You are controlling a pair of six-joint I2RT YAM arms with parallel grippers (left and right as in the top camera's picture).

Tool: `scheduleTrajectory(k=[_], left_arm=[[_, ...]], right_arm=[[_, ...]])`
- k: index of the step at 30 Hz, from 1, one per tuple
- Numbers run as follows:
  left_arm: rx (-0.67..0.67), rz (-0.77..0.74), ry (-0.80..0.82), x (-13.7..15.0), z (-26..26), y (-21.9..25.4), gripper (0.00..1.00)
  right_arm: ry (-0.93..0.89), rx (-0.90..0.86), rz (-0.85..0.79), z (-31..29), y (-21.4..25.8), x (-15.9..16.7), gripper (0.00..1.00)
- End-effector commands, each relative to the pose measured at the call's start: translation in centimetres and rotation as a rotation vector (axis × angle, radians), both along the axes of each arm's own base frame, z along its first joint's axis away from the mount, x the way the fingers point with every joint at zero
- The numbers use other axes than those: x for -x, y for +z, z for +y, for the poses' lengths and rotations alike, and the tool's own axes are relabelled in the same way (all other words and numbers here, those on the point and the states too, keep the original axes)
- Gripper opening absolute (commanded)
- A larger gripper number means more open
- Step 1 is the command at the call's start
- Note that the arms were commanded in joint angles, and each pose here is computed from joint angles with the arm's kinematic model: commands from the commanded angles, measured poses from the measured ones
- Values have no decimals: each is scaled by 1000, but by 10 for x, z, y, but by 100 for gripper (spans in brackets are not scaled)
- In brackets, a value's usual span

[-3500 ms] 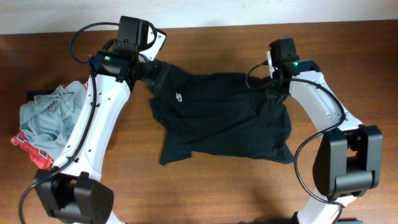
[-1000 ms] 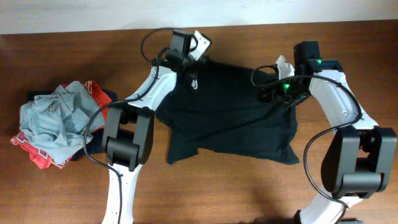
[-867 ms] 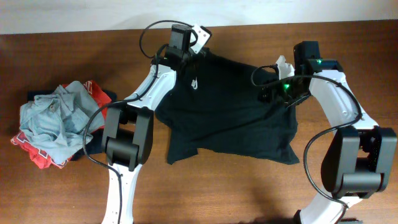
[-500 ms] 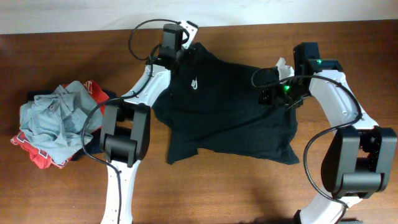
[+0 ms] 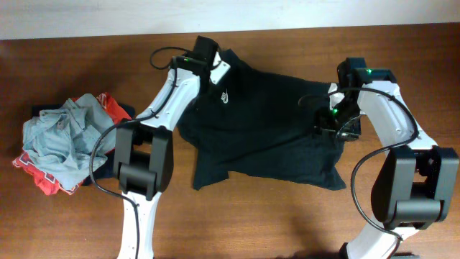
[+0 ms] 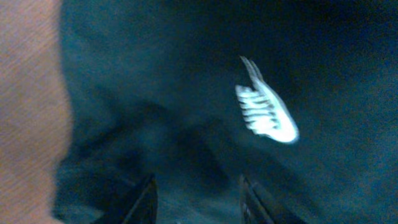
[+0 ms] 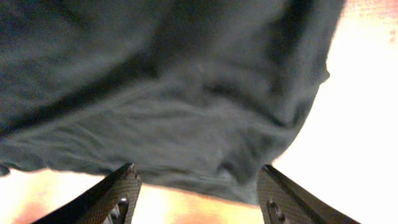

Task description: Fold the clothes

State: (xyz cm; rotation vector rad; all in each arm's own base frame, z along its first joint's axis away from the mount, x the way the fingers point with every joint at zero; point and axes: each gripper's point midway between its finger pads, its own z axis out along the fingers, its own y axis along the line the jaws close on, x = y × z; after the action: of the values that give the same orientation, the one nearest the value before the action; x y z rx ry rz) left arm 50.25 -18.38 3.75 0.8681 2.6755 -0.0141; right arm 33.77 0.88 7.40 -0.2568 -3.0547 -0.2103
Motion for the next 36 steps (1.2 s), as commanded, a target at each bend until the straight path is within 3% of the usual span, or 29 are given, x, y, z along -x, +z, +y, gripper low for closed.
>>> scheduleTrajectory(k=[1,4,10,17,21,25,27,30,36], left_arm=[[27,-14,-29,8,-9,33,42],[12,30,-28,24,-3,42,42],[-43,39,-12,57,19,96,27],[1,-85,77,111,46,208,26],[29,-88,131,139,55,230,26],[42,-33,133,149,52,208,27],[65,31,120,150,43,165,27],[86,71,116,151,37,113,36],[115,82,199,159,39,38,50]], right_arm=[[-29,43,7,-8,11,7,65],[-7,5,48,-1,13,18,65],[77,-141,-36,24,41,19,61],[52,-42,-389,12,144,37,64],[-58,88,-547,-10,185,61,69],[-168,117,-596,-18,188,84,77],[-246,98,-549,-17,159,92,79],[-272,48,-449,-9,111,95,80],[-258,-24,-281,6,31,94,74]])
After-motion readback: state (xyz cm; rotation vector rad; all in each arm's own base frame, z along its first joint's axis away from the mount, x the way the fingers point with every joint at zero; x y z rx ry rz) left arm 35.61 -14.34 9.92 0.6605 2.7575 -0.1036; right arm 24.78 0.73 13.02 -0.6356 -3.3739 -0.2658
